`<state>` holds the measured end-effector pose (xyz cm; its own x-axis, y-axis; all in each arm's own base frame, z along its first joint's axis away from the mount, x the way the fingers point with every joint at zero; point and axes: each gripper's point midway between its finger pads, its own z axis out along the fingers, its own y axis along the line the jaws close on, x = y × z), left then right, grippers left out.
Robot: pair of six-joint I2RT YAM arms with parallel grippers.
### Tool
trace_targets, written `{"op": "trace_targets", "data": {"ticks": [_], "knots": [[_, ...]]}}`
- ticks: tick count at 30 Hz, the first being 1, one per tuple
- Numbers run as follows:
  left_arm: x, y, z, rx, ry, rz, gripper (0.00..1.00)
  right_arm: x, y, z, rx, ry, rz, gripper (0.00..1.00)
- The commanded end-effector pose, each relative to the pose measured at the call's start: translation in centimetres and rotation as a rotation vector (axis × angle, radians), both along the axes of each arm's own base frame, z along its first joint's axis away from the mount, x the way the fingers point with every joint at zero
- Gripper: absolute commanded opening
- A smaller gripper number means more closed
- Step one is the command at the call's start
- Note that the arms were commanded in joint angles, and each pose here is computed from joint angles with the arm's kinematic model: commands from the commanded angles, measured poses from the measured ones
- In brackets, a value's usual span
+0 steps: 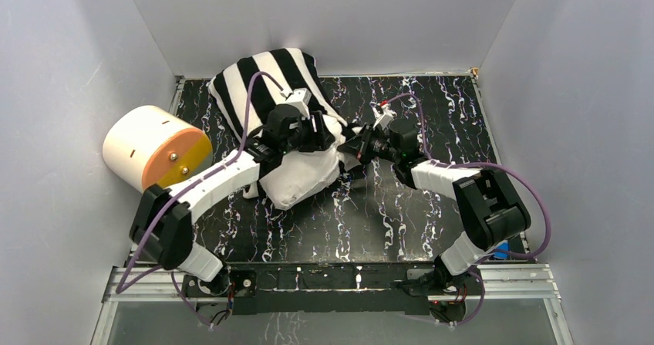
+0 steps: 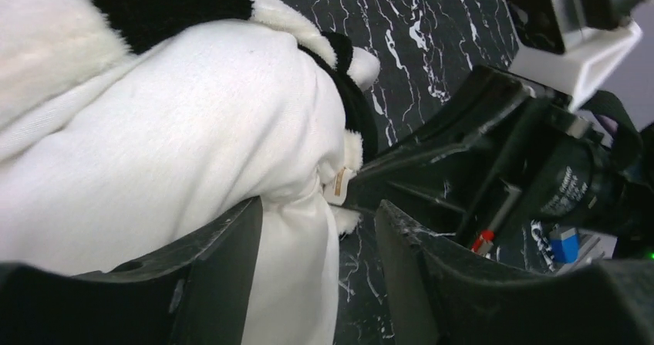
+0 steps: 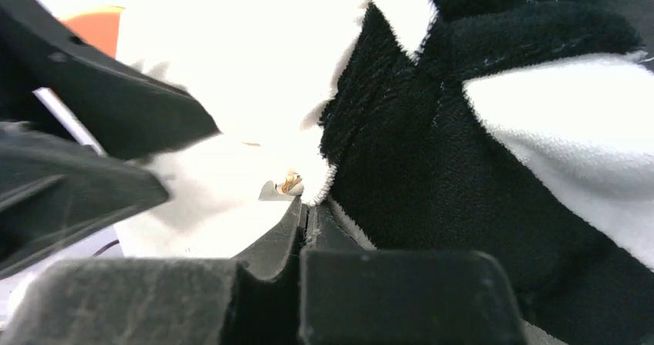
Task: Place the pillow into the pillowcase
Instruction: Stuff the pillow into the pillowcase.
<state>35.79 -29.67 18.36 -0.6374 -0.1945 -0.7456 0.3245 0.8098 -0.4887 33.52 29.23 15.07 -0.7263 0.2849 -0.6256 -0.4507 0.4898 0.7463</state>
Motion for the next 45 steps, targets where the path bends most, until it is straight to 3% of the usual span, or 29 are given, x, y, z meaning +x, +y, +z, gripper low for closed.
{"op": "trace_targets", "data": {"ticks": [1, 8, 17, 25, 27, 30, 32, 38, 41, 45], "knots": [[-2.8, 3.7, 1.5, 0.183, -0.052, -0.036, 0.58, -0.1, 0.1, 1.1, 0.021, -0.031, 0.002, 0.0], [-6.4, 7.0, 3.7, 0.511, -0.231, -0.146, 0.68, 0.4, -0.2, 2.6, 0.001, -0.058, -0.006, 0.03], [-9.0, 3.8, -0.5, 0.78, -0.294, -0.38, 0.71, 1.7, -1.8, 3.2, -0.003, -0.052, -0.055, 0.04], [-4.7, 4.4, -6.1, 1.185, -0.326, -0.264, 0.72, 4.1, -5.2, 4.7, 0.021, -0.061, -0.103, 0.04], [-3.4, 4.2, -6.5, 1.233, -0.337, -0.228, 0.63, 4.2, -5.4, 4.9, 0.022, -0.066, -0.083, 0.05], [-2.0, 2.7, -5.9, 1.189, -0.354, -0.203, 0.21, 3.9, -5.7, 4.5, 0.012, -0.056, -0.049, 0.11], [-1.3, 1.8, -5.2, 1.14, -0.359, -0.197, 0.02, 3.6, -6.2, 4.5, 0.011, -0.056, -0.05, 0.17], [1.6, 0.4, -1.1, 1.013, -0.39, -0.112, 0.0, 3.2, -8.7, 3.9, -0.079, -0.075, -0.125, 0.36], [2.7, -0.2, 0.1, 0.976, -0.382, -0.088, 0.0, 2.6, -11.0, 2.8, -0.127, -0.066, -0.207, 0.38], [3.8, -0.7, 0.4, 0.97, -0.37, -0.076, 0.0, 1.2, -11.5, 1.8, -0.066, -0.041, -0.258, 0.39]]}}
